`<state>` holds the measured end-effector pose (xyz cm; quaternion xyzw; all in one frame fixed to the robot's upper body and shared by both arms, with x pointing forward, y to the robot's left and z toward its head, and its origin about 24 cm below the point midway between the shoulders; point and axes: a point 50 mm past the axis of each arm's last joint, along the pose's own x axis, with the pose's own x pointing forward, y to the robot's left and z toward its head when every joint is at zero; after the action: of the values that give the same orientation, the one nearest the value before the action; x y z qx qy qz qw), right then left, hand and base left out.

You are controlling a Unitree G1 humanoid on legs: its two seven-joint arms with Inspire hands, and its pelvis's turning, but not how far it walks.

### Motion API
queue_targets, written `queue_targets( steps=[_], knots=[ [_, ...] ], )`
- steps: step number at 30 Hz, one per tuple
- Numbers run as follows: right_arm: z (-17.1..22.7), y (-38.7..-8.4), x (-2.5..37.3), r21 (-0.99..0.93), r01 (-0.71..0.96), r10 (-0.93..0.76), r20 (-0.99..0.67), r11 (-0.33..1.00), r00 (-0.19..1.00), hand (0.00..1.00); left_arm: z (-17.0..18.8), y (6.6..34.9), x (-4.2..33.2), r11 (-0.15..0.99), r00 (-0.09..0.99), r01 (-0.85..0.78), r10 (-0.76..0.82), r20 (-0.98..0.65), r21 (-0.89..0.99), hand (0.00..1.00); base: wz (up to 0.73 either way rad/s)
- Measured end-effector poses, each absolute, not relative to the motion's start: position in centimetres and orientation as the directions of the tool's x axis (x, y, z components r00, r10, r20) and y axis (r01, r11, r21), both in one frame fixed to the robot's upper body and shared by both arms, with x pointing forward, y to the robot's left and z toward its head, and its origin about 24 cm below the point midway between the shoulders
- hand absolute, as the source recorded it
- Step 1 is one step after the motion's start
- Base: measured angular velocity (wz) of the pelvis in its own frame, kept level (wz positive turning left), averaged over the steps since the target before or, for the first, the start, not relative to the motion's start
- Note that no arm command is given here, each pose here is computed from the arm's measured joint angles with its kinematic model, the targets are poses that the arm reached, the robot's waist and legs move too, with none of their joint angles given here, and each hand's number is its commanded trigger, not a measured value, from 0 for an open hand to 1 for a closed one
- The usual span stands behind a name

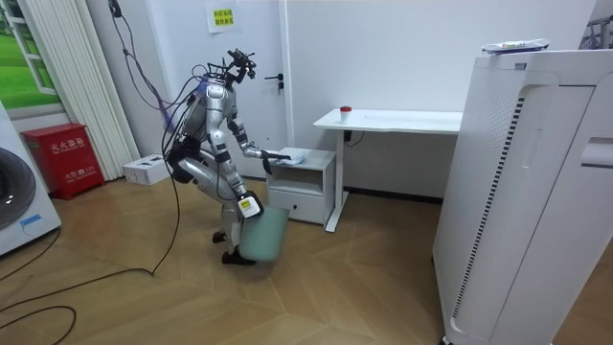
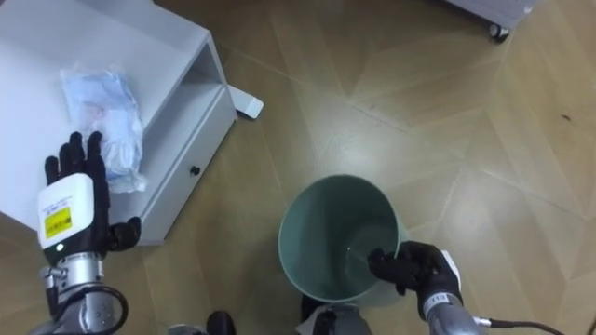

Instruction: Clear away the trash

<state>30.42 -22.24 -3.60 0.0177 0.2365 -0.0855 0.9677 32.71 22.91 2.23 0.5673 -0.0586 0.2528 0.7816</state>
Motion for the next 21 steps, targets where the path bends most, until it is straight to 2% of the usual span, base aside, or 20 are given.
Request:
queue_targets(
  steps=[3, 4, 5, 6, 11, 15, 21],
  knots=[
    [-3.3, -22.2, 30.7, 0.0, 0.171, -0.152, -0.453, 0.985, 0.878, 1.0, 2.9, 22.6, 33.3, 0.198, 0.865, -0.468, 0.299, 0.402, 0.861, 0.0, 0.0],
    [-3.3, -22.2, 30.8, 0.001, 0.171, -0.152, -0.453, 0.985, 0.879, 1.0, 3.1, 22.6, 33.4, 0.193, 0.866, -0.469, 0.292, 0.406, 0.862, 0.36, 0.0],
    [-3.2, -22.2, 30.8, 0.001, 0.172, -0.153, -0.451, 0.985, 0.88, 1.0, 3.3, 22.5, 33.5, 0.184, 0.866, -0.472, 0.28, 0.414, 0.862, 0.54, 0.0],
    [-3.2, -22.1, 30.9, 0.002, 0.169, -0.15, -0.45, 0.986, 0.88, 1.0, 3.4, 22.4, 33.6, 0.177, 0.866, -0.474, 0.27, 0.42, 0.863, 1.0, 0.0],
    [-2.9, -22.1, 31.2, 0.009, 0.166, -0.144, -0.452, 0.986, 0.88, 1.0, 3.8, 22.3, 33.8, 0.156, 0.854, -0.499, 0.256, 0.453, 0.852, 1.0, 0.0],
    [-2.6, -22.2, 31.5, 0.011, 0.159, -0.137, -0.453, 0.987, 0.881, 1.0, 5.8, 23.0, 34.6, 0.124, 0.811, -0.567, 0.254, 0.527, 0.814, 1.0, 0.0],
    [-2.5, -21.9, 31.7, 0.02, 0.134, -0.111, -0.451, 0.991, 0.886, 1.0, 6.1, 23.0, 34.5, 0.109, 0.781, -0.608, 0.261, 0.568, 0.786, 1.0, 0.0]
  ],
)
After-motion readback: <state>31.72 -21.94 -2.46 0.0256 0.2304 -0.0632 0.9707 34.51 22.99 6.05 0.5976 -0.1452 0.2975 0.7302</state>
